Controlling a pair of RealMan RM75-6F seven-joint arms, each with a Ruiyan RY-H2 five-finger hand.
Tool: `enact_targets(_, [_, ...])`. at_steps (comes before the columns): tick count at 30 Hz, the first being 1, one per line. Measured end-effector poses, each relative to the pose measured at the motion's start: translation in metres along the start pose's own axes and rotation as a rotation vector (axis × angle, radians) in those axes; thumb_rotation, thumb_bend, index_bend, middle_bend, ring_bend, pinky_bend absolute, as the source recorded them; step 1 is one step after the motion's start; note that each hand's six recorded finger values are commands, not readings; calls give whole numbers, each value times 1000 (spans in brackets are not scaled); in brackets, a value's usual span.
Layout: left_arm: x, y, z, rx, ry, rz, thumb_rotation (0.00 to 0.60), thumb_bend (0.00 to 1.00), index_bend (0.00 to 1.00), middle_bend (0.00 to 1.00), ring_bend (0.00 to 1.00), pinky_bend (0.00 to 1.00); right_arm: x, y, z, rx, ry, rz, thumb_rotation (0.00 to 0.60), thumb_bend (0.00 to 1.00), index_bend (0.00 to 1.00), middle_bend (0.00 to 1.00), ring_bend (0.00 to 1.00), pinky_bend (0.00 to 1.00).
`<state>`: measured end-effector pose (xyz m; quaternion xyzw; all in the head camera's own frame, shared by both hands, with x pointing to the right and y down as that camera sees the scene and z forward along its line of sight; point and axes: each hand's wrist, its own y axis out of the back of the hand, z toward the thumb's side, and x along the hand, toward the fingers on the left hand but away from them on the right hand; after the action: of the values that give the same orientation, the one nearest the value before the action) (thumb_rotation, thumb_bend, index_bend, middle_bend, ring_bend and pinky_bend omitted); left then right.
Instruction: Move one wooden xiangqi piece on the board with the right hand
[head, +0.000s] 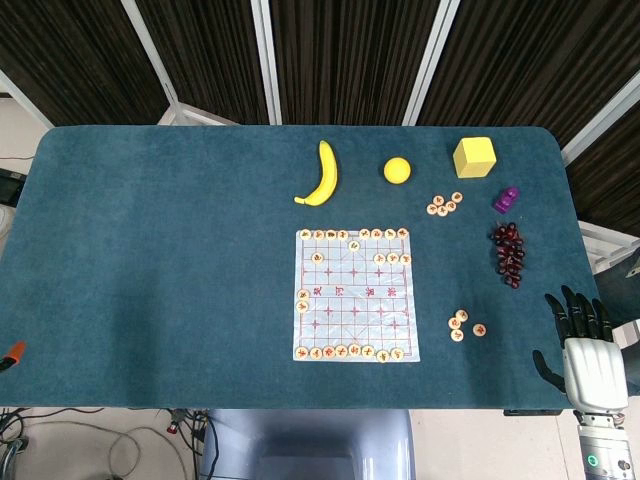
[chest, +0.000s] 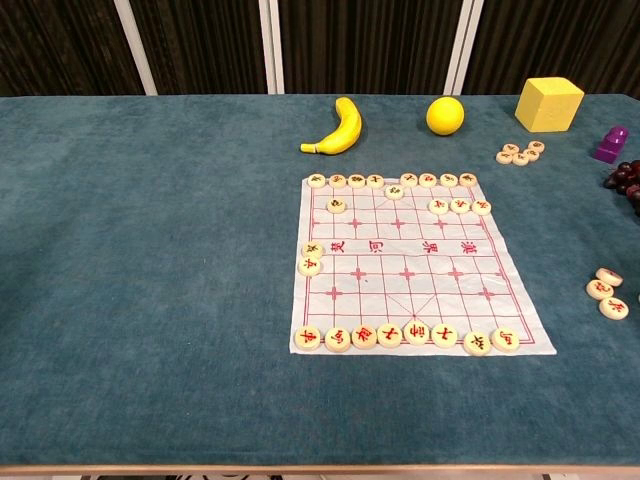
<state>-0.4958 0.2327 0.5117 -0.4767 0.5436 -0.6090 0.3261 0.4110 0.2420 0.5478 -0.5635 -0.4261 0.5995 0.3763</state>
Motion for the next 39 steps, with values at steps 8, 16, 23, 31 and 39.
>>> enact_targets(8, [0,-1,1,3,-4,-2,600,27,7,0,0,56,0,-2,0,2,1,7,600,374,99,0,0,38])
enact_targets(16, [-1,0,1,-6,-6,0,600,27,7,0,0,57,0,-1,-1,-9,-4,9,600,375,99,0,0,38])
enact_targets(23, [-2,2,2,-16,-13,7,600,27,7,0,0,58,0,-1,-1,-17,-2,18,600,374,99,0,0,38])
enact_targets(31, [-2,2,3,-20,-16,8,600,27,7,0,0,59,0,-3,0,-22,3,28,600,375,99,0,0,38])
enact_targets(39, [0,0,3,-20,-20,4,600,27,7,0,0,61,0,-2,2,-34,10,28,600,375,99,0,0,38])
